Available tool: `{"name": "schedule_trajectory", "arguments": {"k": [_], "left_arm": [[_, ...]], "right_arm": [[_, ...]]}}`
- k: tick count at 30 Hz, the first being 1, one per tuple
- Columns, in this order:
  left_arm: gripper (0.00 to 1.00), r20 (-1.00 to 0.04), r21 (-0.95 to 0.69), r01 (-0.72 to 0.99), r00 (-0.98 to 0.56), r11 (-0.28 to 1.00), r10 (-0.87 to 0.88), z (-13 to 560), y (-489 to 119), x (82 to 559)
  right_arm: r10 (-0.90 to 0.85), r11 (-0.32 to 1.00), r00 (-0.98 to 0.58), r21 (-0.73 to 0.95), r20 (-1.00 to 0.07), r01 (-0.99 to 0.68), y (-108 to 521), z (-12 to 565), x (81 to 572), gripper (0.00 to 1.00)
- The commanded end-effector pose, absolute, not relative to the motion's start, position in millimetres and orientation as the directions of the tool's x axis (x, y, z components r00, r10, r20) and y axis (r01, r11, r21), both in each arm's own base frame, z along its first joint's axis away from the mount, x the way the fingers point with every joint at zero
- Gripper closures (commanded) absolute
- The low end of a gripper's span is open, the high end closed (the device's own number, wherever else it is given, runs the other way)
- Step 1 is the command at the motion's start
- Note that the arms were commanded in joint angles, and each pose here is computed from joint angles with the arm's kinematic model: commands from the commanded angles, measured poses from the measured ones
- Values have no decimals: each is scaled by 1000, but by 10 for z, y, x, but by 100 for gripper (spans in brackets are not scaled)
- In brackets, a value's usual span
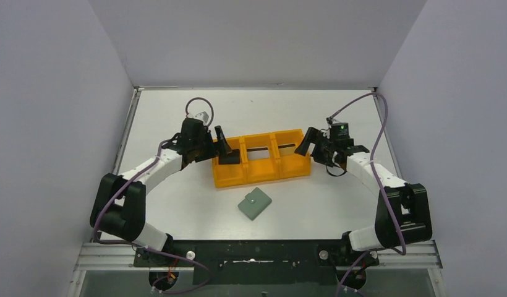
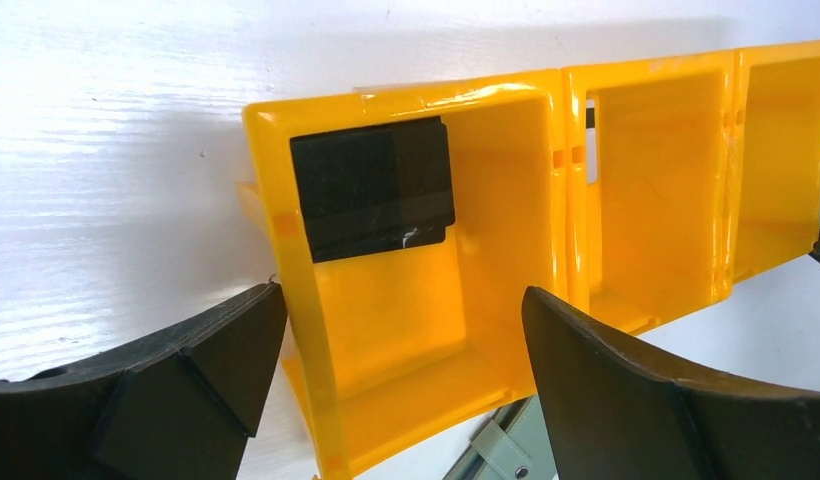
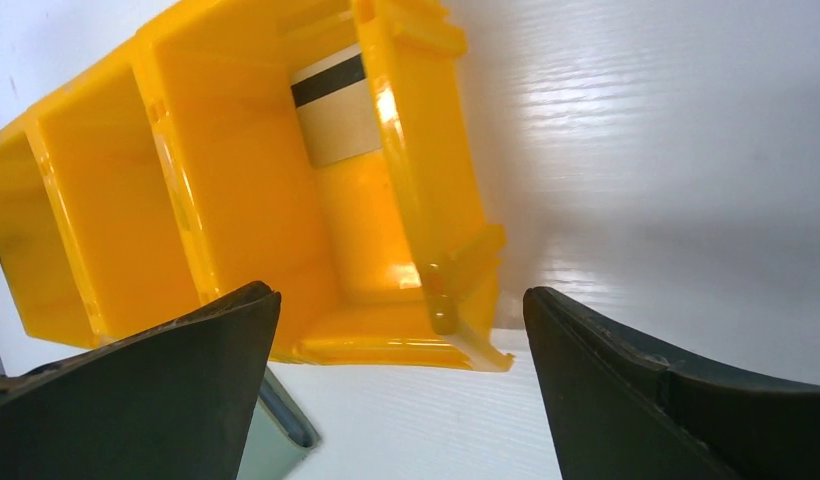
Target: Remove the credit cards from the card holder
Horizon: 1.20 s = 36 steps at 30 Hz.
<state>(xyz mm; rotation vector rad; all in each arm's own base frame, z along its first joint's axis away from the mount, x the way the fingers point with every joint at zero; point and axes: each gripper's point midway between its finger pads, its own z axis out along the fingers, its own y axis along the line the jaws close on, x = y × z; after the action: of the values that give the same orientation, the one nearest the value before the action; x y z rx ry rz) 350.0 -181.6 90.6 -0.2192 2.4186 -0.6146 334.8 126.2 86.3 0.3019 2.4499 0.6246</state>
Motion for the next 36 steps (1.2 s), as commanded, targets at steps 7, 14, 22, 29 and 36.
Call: {"name": "schedule_trajectory", "arguments": {"k": [7,14,22,29,36], "left_arm": [[10,-637,-489,39,-699,871,-326,1414,-1652,3661],[5,-629,-532,10,-674,847,-387,1527,-1499,3515],[5,-622,-538,-40,-655,842,-429,1594,-1368,3319],[3,-644,-503,-85,-627,860,-438,1577,-1152,3145],[2,-633,-522,-100,-621,847,-463,1523,-1081,3022]], "right_arm": [[373,885,-719,457,-586,87,927,1252,3363,2],[366,878,-704,477,-608,44,962,1375,3196,2],[320,842,-784,539,-531,-21,1385,1204,3242,1],[288,858,-805,513,-518,-23,1543,1105,3220,1],[297,917,-753,394,-588,54,1248,1192,3189,0]]}}
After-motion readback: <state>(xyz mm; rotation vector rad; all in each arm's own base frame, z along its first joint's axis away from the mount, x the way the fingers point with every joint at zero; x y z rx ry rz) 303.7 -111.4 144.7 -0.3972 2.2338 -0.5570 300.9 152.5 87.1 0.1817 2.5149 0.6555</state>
